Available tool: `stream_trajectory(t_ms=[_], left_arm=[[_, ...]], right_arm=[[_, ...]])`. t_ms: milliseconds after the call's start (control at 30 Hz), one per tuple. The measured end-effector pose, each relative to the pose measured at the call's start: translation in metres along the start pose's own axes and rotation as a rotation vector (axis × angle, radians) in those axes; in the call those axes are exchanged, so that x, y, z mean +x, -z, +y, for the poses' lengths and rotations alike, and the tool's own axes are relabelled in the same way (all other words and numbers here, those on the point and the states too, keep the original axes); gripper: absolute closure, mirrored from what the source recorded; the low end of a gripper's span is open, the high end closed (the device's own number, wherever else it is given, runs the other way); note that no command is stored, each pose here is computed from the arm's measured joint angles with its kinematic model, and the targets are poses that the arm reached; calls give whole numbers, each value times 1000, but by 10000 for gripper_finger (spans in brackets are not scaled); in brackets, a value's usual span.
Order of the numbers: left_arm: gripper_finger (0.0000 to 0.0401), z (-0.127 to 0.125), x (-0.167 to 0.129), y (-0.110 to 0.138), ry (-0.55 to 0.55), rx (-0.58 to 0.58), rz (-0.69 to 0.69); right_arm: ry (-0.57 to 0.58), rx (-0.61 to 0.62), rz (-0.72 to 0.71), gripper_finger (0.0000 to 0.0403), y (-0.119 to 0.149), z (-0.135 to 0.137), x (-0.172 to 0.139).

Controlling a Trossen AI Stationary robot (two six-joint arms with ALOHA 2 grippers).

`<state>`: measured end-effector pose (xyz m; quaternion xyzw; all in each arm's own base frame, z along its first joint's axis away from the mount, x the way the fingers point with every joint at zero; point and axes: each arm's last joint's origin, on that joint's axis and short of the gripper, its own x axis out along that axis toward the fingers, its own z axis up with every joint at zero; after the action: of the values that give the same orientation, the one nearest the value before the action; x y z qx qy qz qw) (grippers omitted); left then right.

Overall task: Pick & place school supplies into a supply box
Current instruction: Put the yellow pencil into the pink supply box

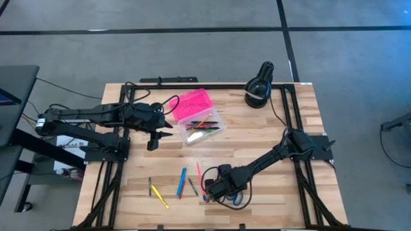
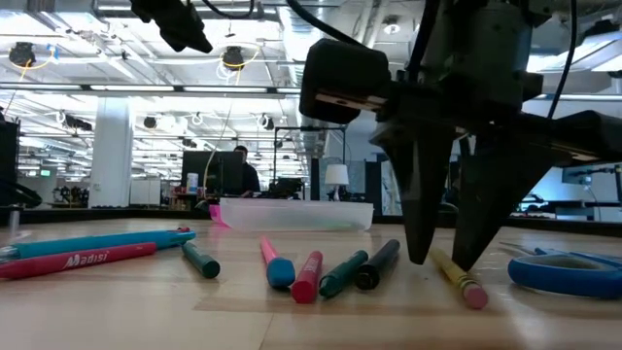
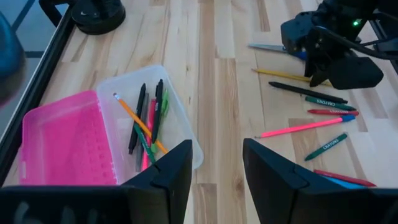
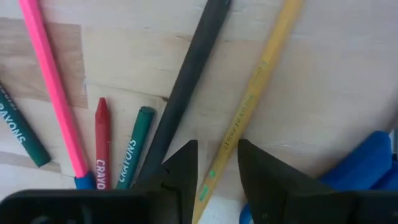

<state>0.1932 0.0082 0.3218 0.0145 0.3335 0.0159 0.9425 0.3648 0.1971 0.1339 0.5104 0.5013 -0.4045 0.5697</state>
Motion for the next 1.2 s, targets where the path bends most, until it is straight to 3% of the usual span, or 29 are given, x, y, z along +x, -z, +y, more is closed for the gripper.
stream_trajectory(t_ms=[433,1200], left_arm=[[264,0,0,0,0,0,-1],[264,0,0,0,0,-2,-1]], right_arm=[[63,-35,12,394,-1,-5,1],[67,-33,-10,400,-1,-4,-1]])
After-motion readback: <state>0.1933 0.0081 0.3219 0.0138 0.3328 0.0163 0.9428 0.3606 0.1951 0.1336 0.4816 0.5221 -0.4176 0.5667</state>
